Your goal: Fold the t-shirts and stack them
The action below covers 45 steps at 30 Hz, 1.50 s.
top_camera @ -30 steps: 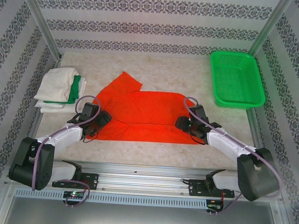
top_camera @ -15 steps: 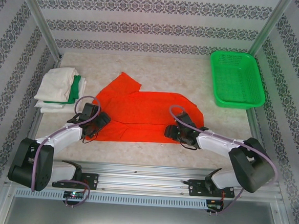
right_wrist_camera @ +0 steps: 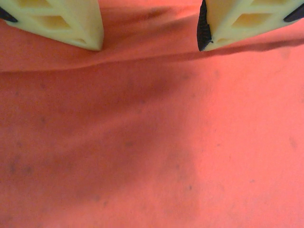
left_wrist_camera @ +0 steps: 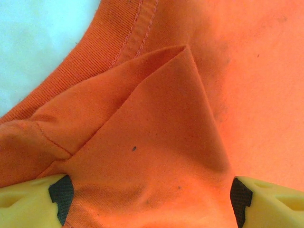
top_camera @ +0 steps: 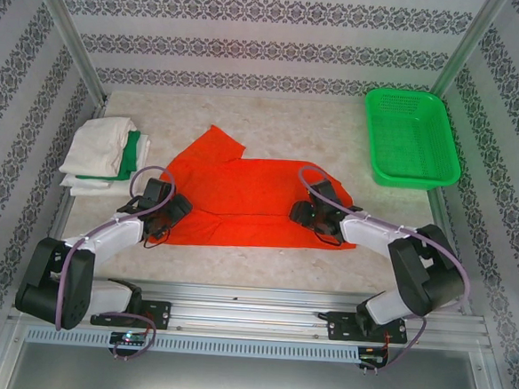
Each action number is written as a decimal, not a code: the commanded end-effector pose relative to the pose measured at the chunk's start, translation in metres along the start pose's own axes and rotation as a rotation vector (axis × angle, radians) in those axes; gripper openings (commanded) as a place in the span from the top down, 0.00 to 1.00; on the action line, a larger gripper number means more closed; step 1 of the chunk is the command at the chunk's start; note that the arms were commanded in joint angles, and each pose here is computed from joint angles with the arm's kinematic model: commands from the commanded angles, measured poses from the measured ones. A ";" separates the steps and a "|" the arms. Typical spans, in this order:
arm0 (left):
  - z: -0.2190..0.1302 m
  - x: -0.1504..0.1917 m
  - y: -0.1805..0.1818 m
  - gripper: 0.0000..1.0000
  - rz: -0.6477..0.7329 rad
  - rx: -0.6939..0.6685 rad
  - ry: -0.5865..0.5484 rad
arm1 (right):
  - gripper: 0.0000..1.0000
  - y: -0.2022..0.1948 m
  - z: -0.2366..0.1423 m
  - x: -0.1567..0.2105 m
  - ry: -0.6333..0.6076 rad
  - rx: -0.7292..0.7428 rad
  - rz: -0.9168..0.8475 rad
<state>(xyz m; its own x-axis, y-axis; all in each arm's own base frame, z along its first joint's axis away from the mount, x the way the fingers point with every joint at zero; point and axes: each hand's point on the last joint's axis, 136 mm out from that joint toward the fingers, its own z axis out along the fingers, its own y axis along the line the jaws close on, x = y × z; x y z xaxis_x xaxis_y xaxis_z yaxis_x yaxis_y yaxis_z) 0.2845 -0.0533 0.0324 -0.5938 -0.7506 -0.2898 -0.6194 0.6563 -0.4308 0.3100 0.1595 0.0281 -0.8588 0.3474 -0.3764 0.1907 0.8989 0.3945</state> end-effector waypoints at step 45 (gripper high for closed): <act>0.013 -0.028 -0.036 0.08 0.093 0.022 -0.067 | 0.44 -0.027 -0.010 0.002 0.038 -0.008 0.033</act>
<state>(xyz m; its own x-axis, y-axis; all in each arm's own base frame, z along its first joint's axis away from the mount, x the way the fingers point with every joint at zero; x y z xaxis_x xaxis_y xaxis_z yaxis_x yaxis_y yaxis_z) 0.3361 -0.0572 0.0394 -0.6013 -0.7015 -0.3825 -0.5524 0.7109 -0.4354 0.3120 0.1385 0.0253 -0.8653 0.3390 -0.3691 0.1792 0.8971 0.4039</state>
